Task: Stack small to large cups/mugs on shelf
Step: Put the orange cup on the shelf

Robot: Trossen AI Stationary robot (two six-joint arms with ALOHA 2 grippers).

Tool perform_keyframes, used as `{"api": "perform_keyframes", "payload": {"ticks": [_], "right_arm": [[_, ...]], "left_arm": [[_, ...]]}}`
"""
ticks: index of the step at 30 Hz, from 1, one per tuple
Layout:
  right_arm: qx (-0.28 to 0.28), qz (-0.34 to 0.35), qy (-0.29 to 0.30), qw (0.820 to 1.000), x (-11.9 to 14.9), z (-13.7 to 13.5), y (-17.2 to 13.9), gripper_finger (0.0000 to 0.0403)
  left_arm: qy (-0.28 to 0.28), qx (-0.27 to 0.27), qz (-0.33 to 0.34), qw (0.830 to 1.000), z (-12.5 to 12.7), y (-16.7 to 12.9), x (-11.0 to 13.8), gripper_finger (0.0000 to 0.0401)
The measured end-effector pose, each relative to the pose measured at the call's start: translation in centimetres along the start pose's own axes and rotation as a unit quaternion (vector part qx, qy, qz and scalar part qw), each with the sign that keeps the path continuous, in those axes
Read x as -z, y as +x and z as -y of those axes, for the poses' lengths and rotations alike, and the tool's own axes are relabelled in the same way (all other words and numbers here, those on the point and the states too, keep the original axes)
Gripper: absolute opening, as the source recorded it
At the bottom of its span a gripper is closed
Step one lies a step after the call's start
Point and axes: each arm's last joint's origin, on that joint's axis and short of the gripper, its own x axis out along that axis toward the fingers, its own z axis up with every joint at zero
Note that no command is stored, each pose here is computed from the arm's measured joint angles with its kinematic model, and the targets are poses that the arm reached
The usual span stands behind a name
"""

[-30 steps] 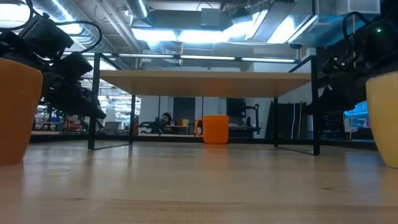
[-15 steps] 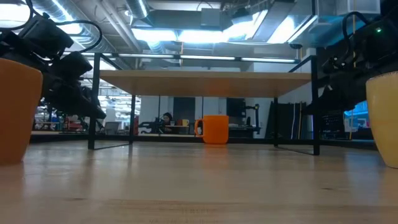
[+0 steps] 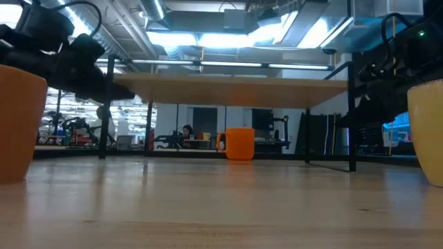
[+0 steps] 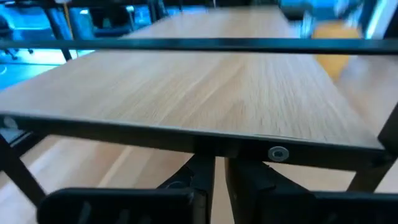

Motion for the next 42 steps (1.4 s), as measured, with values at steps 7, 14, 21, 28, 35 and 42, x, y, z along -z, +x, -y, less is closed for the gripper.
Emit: {"api": "perform_keyframes", "payload": {"ticks": [7, 14, 21, 28, 35, 42], "right_arm": [[0.000, 0.000, 0.000, 1.000, 0.0, 0.0, 0.0, 0.0029], [0.000, 0.000, -0.001, 1.000, 0.0, 0.0, 0.0, 0.0029], [0.001, 0.000, 0.000, 1.000, 0.0, 0.0, 0.0, 0.0029], [0.000, 0.000, 0.000, 1.000, 0.0, 0.0, 0.0, 0.0029], [0.000, 0.001, 0.000, 1.000, 0.0, 0.0, 0.0, 0.0029], [0.000, 0.001, 0.000, 1.000, 0.0, 0.0, 0.0, 0.0029]], "left_arm": [[-0.122, -0.017, 0.002, 0.992, -0.1, 0.0, 0.0, 0.0033], [-0.054, -0.019, -0.089, 0.994, -0.1, -0.2, 1.7, 0.0033], [-0.029, -0.070, -0.198, 0.977, -0.3, -0.5, 2.8, 0.0033], [-0.016, -0.088, -0.204, 0.975, -0.5, -1.5, -1.9, 0.0033], [-0.061, -0.147, -0.165, 0.973, -0.8, -3.1, -6.1, 0.0033], [-0.098, -0.151, -0.134, 0.974, -0.8, -4.2, -9.0, 0.0033]]}}
